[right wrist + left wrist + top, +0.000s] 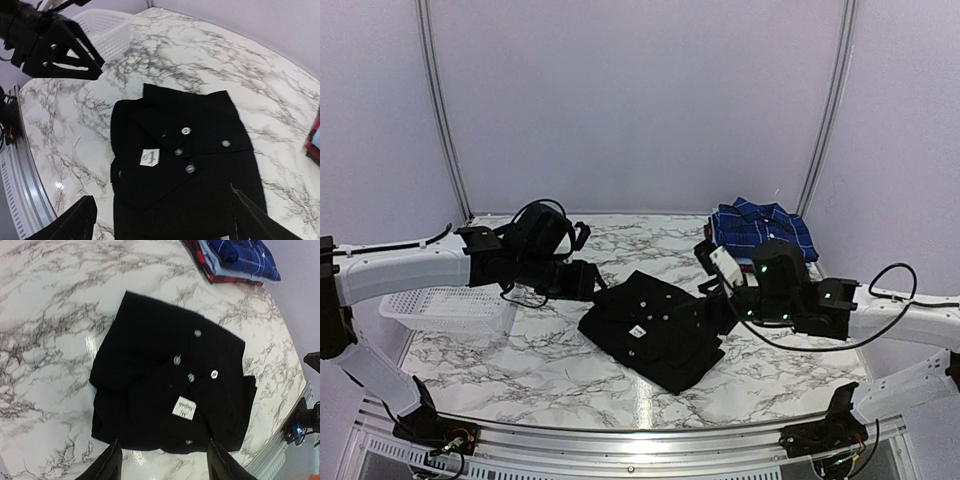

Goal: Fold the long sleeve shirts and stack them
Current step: Pick up the crumpled shirt from the center of the board.

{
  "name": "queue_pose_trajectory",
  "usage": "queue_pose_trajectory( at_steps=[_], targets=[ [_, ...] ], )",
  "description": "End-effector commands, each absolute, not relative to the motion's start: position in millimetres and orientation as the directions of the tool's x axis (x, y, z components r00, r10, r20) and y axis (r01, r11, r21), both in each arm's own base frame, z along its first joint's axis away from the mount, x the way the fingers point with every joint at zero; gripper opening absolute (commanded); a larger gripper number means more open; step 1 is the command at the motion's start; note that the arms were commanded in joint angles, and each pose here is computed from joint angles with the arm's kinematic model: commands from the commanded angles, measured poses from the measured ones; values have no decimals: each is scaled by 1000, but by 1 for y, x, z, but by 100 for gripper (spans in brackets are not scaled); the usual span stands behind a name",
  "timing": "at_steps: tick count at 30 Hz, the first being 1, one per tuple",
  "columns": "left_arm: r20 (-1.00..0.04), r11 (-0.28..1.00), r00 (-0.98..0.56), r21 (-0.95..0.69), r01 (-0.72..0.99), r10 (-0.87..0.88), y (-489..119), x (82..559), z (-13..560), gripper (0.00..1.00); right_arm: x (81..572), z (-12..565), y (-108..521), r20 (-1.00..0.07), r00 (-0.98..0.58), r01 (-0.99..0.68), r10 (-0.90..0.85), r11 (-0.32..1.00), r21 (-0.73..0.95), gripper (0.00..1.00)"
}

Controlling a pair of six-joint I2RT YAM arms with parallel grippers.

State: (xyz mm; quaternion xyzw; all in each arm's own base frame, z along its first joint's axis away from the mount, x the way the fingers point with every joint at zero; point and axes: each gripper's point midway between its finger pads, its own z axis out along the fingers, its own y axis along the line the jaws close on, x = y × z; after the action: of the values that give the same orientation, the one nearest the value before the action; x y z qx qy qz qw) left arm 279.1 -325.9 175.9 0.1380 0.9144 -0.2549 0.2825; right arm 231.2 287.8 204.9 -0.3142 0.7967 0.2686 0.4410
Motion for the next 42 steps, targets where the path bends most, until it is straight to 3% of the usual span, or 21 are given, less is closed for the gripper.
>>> queue_pose_trajectory(
  at_steps=[1,14,26,31,39,42],
  targets=[
    [-518,832,-840,-387,399,162,-322,247,144,60,207,165,314,-824,-431,-753,-368,650,104,83],
    [-502,866,-843,-316,387,193,-344,267,100,56,200,89,327,-726,-512,-696,-460,717,37,73],
    [-525,904,-819,-196,380,231,-355,301,71,52,212,62,317,-705,-544,-626,-456,780,-22,66],
    [-519,909,-821,-179,377,238,-359,308,61,40,219,60,313,-705,-547,-594,-451,803,-53,52],
    [-539,891,-807,-207,403,240,-365,307,77,0,228,84,312,-736,-520,-567,-434,820,-83,17],
    [-560,872,-794,-237,428,237,-368,301,96,0,234,103,311,-756,-494,-552,-430,826,-109,7]
  ],
)
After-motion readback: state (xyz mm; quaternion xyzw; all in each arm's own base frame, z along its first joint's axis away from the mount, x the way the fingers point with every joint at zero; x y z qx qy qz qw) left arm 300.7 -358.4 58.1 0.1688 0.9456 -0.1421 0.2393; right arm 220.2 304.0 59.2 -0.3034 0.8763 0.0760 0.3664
